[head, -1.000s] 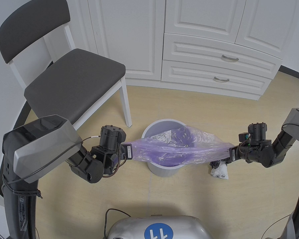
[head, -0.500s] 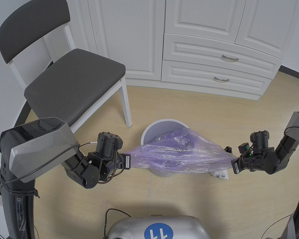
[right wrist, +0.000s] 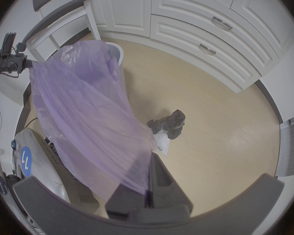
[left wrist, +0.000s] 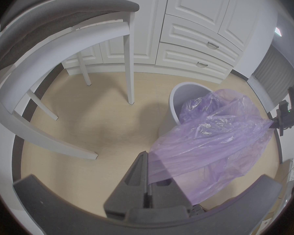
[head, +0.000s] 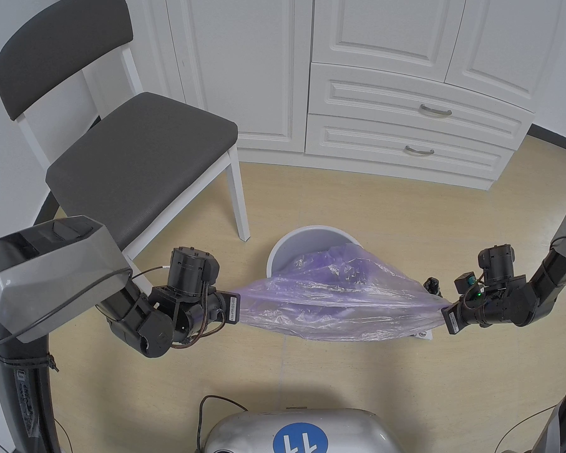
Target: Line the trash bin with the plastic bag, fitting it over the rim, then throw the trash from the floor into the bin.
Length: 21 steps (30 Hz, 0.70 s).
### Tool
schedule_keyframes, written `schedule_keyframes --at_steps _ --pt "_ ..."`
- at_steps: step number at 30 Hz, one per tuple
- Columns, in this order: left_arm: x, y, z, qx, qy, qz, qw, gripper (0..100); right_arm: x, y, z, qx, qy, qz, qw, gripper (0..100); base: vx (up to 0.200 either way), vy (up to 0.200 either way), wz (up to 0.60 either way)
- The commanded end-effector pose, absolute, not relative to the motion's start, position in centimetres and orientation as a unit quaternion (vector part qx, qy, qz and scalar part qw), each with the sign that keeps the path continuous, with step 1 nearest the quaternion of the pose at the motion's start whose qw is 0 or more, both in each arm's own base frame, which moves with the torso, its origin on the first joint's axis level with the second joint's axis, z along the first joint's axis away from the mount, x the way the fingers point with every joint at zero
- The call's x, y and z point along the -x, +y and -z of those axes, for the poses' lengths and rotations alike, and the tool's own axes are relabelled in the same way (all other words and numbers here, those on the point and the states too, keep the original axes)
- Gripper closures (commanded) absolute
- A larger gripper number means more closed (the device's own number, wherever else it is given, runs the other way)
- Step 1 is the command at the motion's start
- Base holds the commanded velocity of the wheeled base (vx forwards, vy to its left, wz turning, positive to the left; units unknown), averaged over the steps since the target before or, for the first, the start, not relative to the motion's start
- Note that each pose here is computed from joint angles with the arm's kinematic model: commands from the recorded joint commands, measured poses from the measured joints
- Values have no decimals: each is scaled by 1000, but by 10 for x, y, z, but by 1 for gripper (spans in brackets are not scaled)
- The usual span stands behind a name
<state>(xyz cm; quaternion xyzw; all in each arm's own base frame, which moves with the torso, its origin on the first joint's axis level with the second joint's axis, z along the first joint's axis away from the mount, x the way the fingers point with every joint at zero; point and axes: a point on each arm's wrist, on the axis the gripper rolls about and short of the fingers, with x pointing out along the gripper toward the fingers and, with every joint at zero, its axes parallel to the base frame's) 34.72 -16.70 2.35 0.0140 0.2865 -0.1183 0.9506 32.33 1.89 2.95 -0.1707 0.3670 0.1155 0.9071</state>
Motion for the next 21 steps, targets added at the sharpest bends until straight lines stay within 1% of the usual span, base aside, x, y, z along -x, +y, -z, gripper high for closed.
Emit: schedule_keyframes --at_steps 1,6,9,11,13,16,19,20,21 --pt "-348 -170 -6 -21 304 118 945 100 -331 22 -25 171 364 -116 908 100 0 0 0" --pt "-352 -175 10 -25 314 119 942 100 -343 30 -14 150 370 -114 910 100 0 0 0" --pt "-364 -181 21 -21 308 111 945 100 -358 45 -1 117 375 -107 913 100 0 0 0" --pt "-370 -180 22 -18 301 99 948 100 -370 57 5 84 367 -93 922 100 0 0 0" --pt "-373 -180 18 -6 295 93 951 100 -380 72 9 41 347 -85 933 100 0 0 0" --pt "-372 -176 8 4 288 89 953 100 -395 94 10 -39 291 -81 952 100 0 0 0" --pt "-368 -173 1 5 286 92 954 100 -404 103 8 -83 244 -86 962 100 0 0 0" --pt "-368 -173 1 5 286 92 954 100 -404 103 8 -83 244 -86 962 100 0 0 0" --pt "-368 -173 -3 6 283 93 955 100 -407 105 5 -97 225 -88 966 100 0 0 0"
